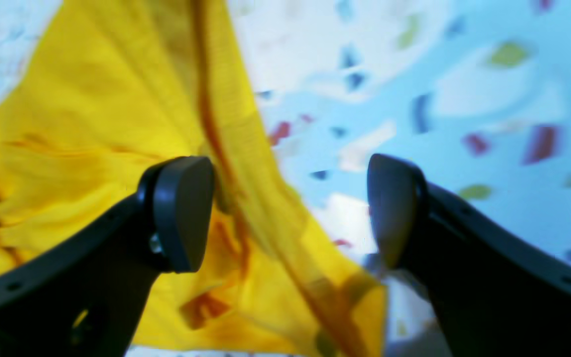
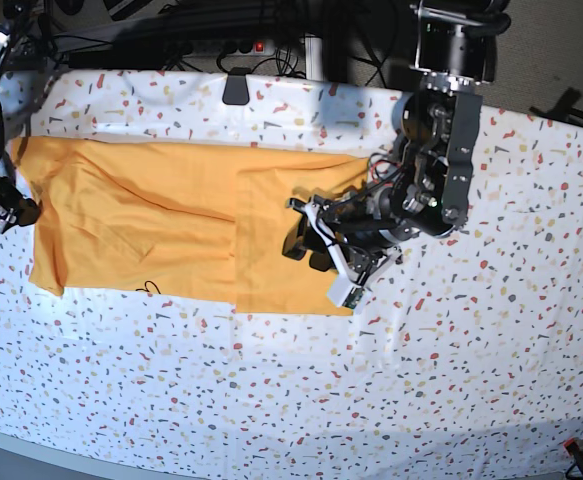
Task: Fold the T-shirt properly
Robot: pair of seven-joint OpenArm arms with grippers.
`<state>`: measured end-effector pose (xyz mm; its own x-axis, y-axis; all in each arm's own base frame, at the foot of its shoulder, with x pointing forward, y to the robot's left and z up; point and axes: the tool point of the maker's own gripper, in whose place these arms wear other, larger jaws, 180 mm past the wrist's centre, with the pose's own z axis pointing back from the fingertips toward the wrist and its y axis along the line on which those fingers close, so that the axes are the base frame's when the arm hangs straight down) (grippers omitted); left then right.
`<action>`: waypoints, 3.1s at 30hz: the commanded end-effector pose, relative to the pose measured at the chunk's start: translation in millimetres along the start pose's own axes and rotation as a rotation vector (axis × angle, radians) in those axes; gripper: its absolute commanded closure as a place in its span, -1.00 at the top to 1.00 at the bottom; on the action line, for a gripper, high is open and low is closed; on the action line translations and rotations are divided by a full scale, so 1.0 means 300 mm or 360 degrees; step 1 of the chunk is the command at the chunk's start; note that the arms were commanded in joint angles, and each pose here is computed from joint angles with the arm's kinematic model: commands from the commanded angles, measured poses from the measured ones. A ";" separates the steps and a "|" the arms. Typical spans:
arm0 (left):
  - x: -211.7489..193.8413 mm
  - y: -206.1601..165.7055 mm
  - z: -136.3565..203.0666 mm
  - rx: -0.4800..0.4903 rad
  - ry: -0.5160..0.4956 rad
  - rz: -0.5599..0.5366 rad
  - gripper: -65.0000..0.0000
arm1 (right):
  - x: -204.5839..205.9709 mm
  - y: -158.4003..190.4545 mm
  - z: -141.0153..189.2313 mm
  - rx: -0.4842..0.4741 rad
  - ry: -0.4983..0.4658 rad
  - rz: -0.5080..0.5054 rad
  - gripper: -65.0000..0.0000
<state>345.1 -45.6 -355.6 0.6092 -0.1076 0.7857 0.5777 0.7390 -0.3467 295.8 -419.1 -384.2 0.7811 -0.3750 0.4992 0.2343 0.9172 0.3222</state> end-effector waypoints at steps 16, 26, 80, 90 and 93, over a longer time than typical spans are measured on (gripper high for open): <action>0.078 -0.015 0.003 -0.0025 -0.0106 -0.0025 -0.19 | -0.017 0.089 -0.066 0.0097 -0.0012 -0.0012 0.46; 0.077 -0.016 0.003 -0.0026 -0.0105 -0.0024 -0.19 | -0.054 0.183 -0.059 0.0334 0.0089 -0.0112 0.46; -0.033 0.109 0.043 0.0182 0.0089 -0.0184 -0.19 | -0.002 0.237 -0.047 0.0452 0.0027 -0.0138 -1.00; -0.077 0.097 0.045 0.0171 0.0104 -0.0154 -0.19 | 0.141 0.438 0.034 0.0856 -0.0042 -0.0087 -1.00; -0.076 0.097 0.045 0.0171 0.0103 -0.0153 -0.19 | 0.169 0.498 0.041 0.0904 -0.0057 -0.0003 -1.00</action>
<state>330.4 -7.8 -392.7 0.6265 -0.2442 0.7401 0.5655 0.7960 -0.2161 350.4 -296.1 -325.4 0.8008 -0.3828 0.4606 -0.0728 0.7012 0.7092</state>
